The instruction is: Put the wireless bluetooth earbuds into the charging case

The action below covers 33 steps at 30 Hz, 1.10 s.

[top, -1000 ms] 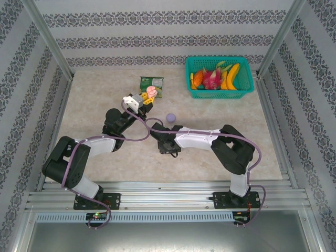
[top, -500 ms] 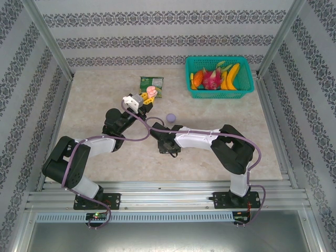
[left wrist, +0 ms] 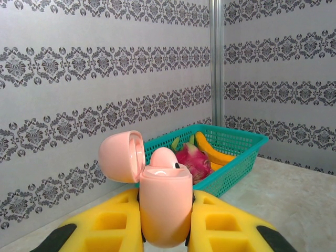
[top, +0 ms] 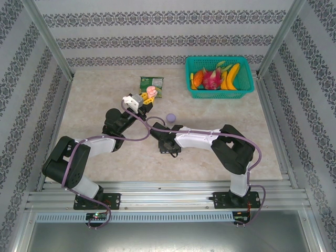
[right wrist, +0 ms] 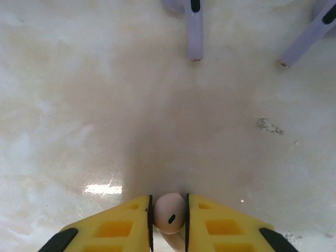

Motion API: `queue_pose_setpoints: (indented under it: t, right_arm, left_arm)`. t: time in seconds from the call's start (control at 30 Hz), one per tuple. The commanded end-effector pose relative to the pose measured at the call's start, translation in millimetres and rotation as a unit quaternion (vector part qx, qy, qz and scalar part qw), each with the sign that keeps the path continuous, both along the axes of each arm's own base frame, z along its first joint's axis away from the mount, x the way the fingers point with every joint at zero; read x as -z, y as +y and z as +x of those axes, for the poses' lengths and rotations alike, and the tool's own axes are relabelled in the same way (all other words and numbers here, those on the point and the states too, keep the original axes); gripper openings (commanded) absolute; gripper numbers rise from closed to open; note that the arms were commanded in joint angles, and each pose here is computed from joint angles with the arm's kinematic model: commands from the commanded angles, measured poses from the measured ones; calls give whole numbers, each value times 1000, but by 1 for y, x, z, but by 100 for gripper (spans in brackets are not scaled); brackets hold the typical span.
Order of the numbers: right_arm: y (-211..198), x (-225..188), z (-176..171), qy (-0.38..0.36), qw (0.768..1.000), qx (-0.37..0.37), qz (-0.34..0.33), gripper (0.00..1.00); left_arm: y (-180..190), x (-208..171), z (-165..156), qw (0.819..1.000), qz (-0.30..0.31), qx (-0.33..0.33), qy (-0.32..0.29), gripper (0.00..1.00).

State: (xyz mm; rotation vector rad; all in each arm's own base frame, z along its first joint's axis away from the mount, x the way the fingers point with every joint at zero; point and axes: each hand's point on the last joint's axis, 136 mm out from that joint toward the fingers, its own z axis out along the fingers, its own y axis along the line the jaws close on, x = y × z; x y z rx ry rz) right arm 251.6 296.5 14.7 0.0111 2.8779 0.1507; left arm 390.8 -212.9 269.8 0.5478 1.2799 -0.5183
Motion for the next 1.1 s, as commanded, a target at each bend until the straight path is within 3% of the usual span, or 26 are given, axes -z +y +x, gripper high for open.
queue_pose_setpoints:
  t: [0.0, 0.63, 0.83, 1.07]
  right_arm:
    - [-8, -5, -1, -7, 1000, 16, 0, 21]
    - [-42, -108, 18, -150, 981, 70, 100, 20]
    - [-64, -166, 31, -221, 959, 83, 158, 20]
    - [-80, -258, 53, -327, 913, 76, 233, 21]
  left_arm:
    - [7, -17, -3, 999, -17, -2, -29, 0]
    - [0, -23, -12, 999, -10, 27, -31, 0]
    - [-9, -24, -20, 998, -10, 63, -29, 0]
    - [-24, -28, -33, 992, -12, 125, -21, 0]
